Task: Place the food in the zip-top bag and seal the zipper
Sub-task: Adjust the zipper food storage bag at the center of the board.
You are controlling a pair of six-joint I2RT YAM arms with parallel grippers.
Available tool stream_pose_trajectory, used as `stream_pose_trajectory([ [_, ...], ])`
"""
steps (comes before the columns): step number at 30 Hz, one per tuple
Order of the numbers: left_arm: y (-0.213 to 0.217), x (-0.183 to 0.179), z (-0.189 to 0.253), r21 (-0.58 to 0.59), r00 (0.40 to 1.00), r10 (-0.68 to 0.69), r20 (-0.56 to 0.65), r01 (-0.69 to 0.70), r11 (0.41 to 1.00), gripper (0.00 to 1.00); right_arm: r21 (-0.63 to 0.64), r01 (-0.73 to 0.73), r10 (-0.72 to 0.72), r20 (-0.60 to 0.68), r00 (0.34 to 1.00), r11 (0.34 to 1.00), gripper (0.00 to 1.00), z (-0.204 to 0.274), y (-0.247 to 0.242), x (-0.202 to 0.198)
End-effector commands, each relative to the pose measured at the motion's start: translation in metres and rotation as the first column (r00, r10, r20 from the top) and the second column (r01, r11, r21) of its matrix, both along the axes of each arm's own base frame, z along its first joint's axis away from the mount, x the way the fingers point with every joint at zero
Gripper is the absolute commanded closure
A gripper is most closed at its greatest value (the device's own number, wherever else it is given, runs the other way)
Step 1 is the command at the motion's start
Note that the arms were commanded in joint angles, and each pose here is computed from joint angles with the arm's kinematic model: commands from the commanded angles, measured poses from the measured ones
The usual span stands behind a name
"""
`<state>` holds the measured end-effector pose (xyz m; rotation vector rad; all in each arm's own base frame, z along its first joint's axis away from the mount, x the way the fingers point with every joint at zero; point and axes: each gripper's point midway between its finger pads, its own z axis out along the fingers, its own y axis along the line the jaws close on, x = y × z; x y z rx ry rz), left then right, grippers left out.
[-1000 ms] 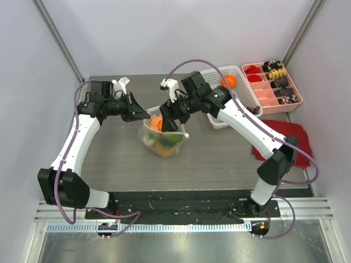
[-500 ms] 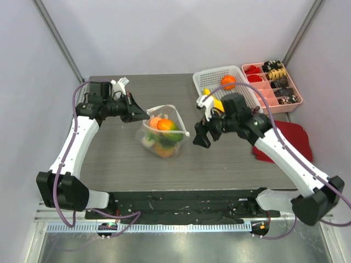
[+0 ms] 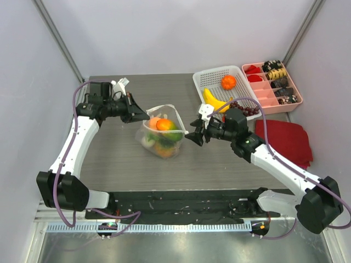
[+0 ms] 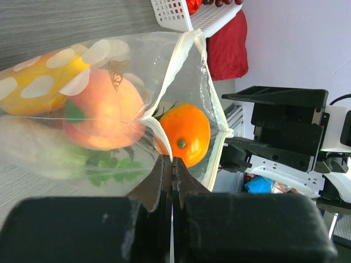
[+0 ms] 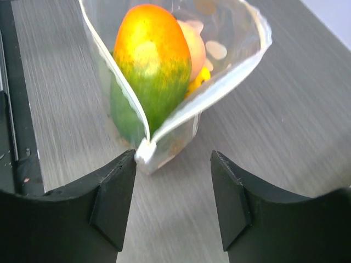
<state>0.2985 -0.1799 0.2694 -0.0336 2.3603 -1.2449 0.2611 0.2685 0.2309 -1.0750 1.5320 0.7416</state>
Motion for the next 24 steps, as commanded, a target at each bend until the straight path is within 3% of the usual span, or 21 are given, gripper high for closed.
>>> stream_pose_trajectory([
  [1,-0.001,-0.003,0.019,-0.016,0.997,-0.022,0.072,0.023,1.0,1.0,0.099,-0.072,0.055,0.168,0.984,0.992,0.41,0.037,0.017,0.006],
  [10,-0.001,-0.003,0.016,-0.012,0.997,-0.024,0.067,0.025,1.0,1.0,0.065,-0.106,0.096,0.141,0.985,0.992,0.45,0.012,0.027,0.001],
  [15,0.001,-0.003,0.016,-0.013,0.997,-0.022,0.068,0.023,1.0,1.0,0.042,-0.095,0.089,0.128,0.988,0.995,0.39,0.0,0.023,-0.001],
  [18,0.001,-0.004,0.016,-0.013,0.997,-0.024,0.067,0.025,1.0,1.0,0.044,-0.078,0.071,0.127,0.989,0.996,0.49,0.0,0.023,0.002],
  [19,0.001,-0.004,0.014,-0.01,0.998,-0.026,0.064,0.027,1.0,1.0,0.049,-0.071,0.064,0.128,0.99,0.996,0.62,0.001,0.023,0.004],
  [21,0.002,-0.004,0.014,-0.002,0.998,-0.024,0.064,0.024,1.0,1.0,0.056,-0.045,0.039,0.119,0.992,0.997,0.77,0.002,0.022,0.008],
  [22,0.003,-0.004,0.015,0.005,0.997,-0.023,0.071,0.023,1.0,1.0,0.06,-0.039,0.031,0.123,0.992,0.997,0.94,0.005,0.022,0.009],
  [24,0.006,-0.006,0.012,0.036,0.997,-0.028,0.077,0.026,0.999,1.0,0.071,-0.025,0.015,0.128,0.992,0.997,0.99,0.01,0.021,0.01],
])
